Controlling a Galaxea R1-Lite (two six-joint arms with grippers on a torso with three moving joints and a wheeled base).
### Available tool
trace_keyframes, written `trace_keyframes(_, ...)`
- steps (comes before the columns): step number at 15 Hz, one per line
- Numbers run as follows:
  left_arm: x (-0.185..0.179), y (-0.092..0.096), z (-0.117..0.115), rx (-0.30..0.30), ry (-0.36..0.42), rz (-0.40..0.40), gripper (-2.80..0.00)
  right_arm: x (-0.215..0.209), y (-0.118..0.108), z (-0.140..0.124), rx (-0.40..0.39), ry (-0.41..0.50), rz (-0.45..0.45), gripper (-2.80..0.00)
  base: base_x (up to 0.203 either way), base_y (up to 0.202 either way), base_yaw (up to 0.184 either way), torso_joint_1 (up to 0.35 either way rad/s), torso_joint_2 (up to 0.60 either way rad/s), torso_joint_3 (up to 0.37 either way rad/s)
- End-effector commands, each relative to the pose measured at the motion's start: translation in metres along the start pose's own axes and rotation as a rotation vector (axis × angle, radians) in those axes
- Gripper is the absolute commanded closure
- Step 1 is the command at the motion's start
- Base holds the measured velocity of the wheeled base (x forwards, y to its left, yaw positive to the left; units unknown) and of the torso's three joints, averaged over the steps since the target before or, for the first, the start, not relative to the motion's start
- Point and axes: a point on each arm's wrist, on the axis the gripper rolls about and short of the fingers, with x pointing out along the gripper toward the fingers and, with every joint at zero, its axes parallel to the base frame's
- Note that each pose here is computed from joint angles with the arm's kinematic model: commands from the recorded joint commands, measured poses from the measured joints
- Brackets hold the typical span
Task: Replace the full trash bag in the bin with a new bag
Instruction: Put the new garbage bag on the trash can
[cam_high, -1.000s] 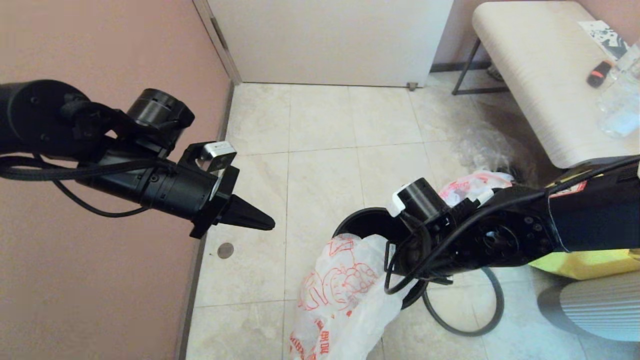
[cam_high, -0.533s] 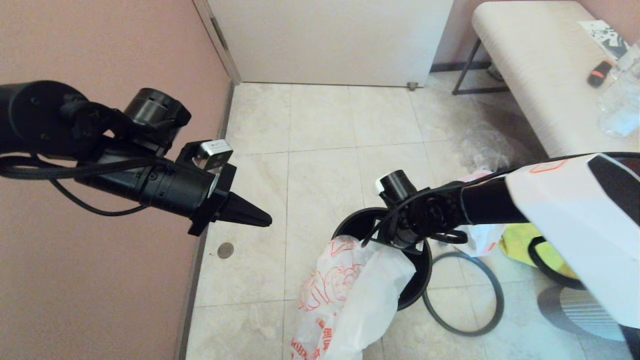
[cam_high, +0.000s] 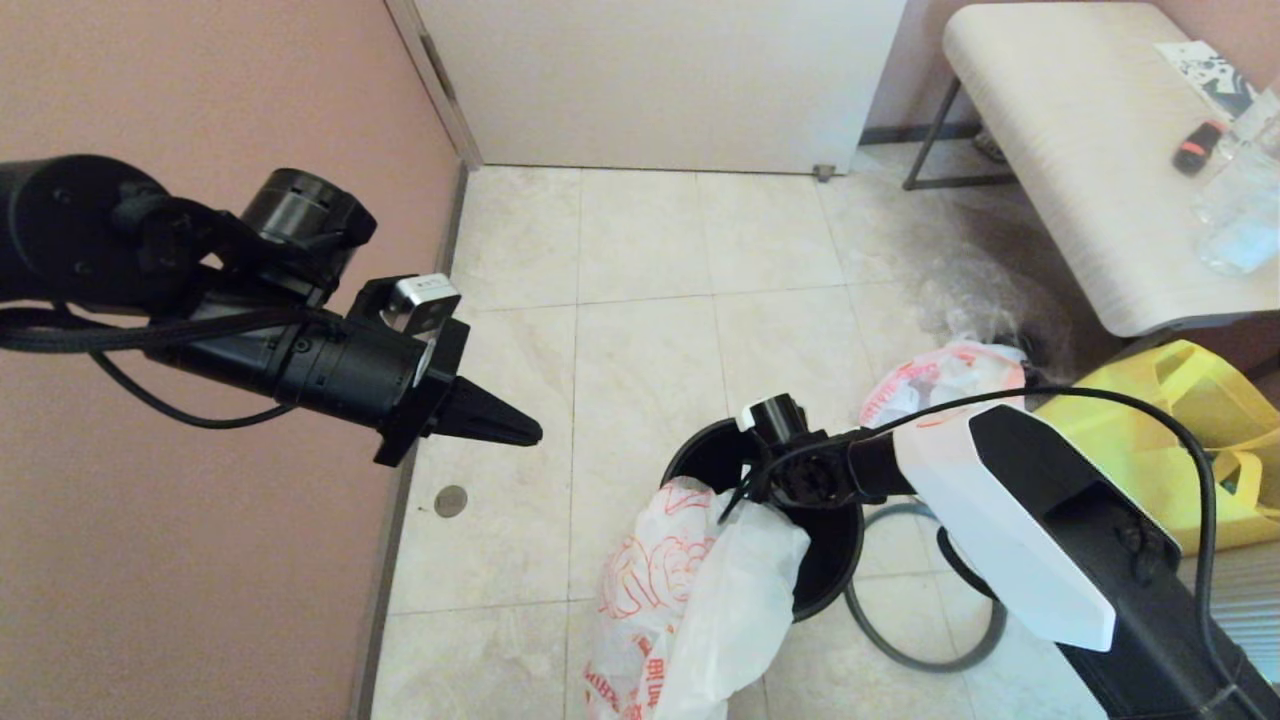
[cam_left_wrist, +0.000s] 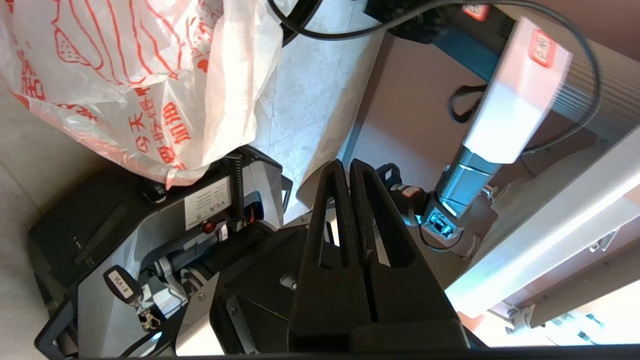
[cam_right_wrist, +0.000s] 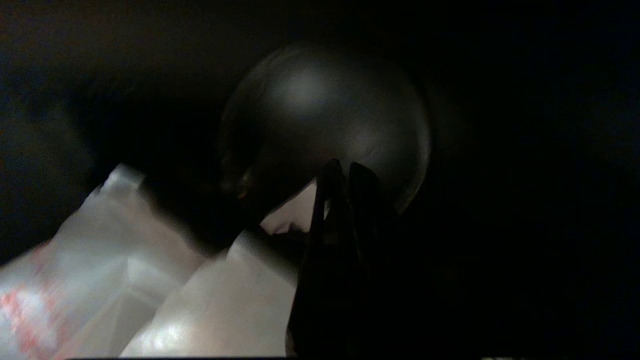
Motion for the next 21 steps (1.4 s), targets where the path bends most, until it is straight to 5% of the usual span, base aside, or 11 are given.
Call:
trace_keyframes(1, 0.000, 0.000, -0.001, -0.005, 0.004, -0.003, 0.00, 0.017, -0.006, -0.016, -0.022, 0.038, -0.035, 0.00, 0.000, 0.000, 0.000, 0.000, 0.00, 0.000)
trace_keyframes(6, -0.001, 0.000, 0.000, -0.003, 0.000, -0.003, 0.00, 0.032, -0.004, -0.032, -0.107, -0.009, -0.103, 0.00, 0.000, 0.000, 0.000, 0.000, 0.00, 0.000)
trace_keyframes(14, 0.002, -0.002, -0.002, 0.003, 0.005, -0.008, 0.00, -0.086, 0.014, 0.011, 0.015, -0.061, -0.021, 0.00, 0.000, 0.000, 0.000, 0.000, 0.00, 0.000)
trace_keyframes(21, 0.009, -0.002, -0.004, 0.003, 0.033, -0.010, 0.00, -0.159, -0.009, 0.031, 0.156, -0.094, 0.011, 0.00, 0.000, 0.000, 0.000, 0.000, 0.00, 0.000)
